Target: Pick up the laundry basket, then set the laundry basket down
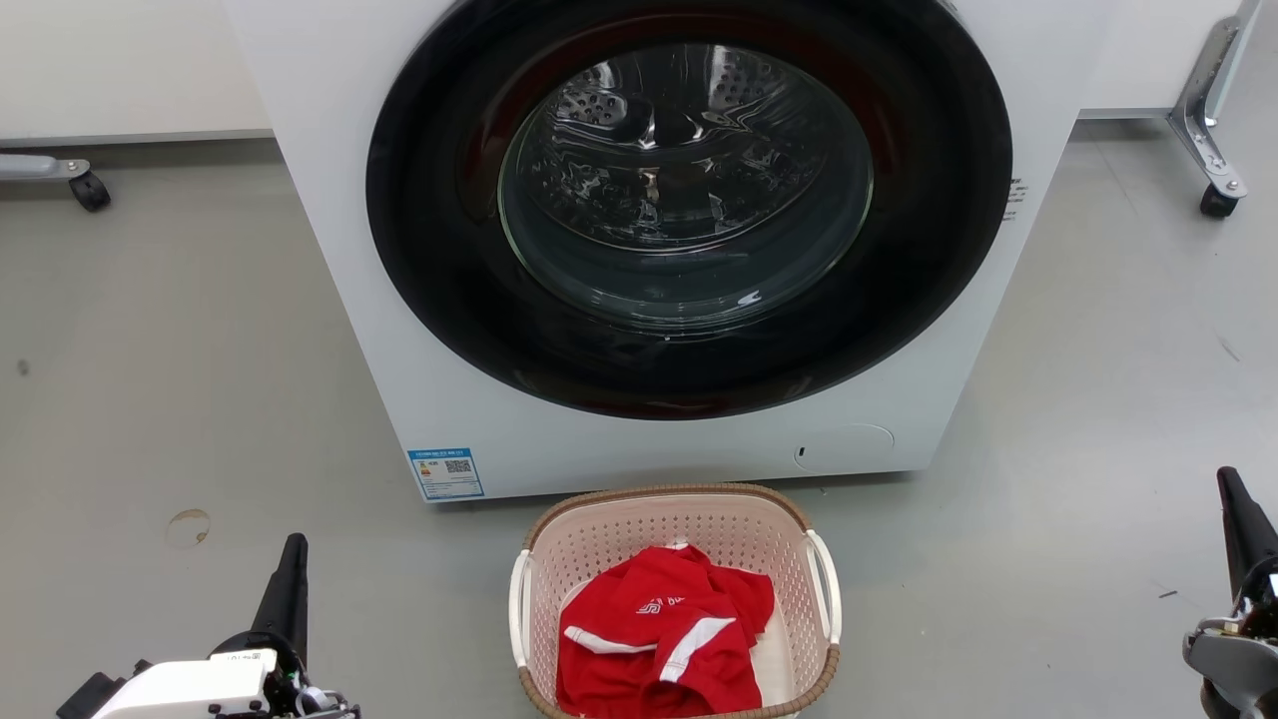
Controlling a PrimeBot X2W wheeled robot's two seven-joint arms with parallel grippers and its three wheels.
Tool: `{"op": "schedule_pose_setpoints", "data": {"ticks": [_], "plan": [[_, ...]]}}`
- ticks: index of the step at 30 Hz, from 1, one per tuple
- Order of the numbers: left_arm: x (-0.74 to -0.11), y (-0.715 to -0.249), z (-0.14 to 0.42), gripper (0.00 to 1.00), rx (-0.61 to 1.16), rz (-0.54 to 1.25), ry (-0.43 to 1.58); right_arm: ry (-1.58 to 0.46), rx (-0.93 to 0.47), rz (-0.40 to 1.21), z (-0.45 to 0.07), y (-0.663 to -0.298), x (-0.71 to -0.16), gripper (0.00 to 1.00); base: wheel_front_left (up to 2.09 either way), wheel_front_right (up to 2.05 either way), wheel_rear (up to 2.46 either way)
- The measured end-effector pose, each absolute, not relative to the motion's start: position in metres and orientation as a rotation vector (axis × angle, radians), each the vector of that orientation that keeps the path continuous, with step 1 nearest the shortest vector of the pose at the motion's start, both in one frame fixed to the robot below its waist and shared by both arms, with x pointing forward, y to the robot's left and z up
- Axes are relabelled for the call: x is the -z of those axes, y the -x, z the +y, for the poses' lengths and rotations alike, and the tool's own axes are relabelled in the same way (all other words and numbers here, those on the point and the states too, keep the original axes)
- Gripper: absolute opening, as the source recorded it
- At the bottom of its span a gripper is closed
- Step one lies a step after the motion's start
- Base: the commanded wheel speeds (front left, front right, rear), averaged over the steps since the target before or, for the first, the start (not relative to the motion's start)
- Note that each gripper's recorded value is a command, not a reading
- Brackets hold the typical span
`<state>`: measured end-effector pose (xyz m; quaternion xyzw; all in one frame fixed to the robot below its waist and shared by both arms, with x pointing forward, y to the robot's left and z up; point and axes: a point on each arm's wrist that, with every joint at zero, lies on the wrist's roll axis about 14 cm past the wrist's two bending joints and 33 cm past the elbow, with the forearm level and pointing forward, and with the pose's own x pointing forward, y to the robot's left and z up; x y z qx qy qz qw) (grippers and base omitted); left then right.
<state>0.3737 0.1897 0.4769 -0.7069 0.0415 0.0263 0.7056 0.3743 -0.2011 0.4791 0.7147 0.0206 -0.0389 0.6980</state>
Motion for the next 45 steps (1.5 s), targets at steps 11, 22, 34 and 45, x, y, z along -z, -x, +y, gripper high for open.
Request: {"op": "schedule_pose_setpoints", "data": {"ticks": [11, 22, 34, 45], "plan": [[-0.4769, -0.3736, 0.1897, 0.0, -0.059, 0.092, 1.571, -1.593, 0.087, 0.046, -0.2011, -0.3743, -0.4792, 0.0, 0.0, 0.0, 0.0], [-0.4769, -0.3737, 0.1897, 0.0, -0.059, 0.092, 1.572, -1.593, 0.087, 0.046, -0.2011, -0.3743, -0.4791, 0.0, 0.0, 0.0, 0.0], [-0.4769, -0.3736, 0.1895, 0.0, -0.058, 0.092, 1.573, -1.593, 0.087, 0.046, -0.2011, -0.3743, -0.4791, 0.0, 0.0, 0.0, 0.0], [-0.4769, -0.3736, 0.1895, 0.0, -0.059, 0.092, 1.574, -1.593, 0.087, 0.046, -0.2011, -0.3743, -0.4792, 0.0, 0.0, 0.0, 0.0]]}}
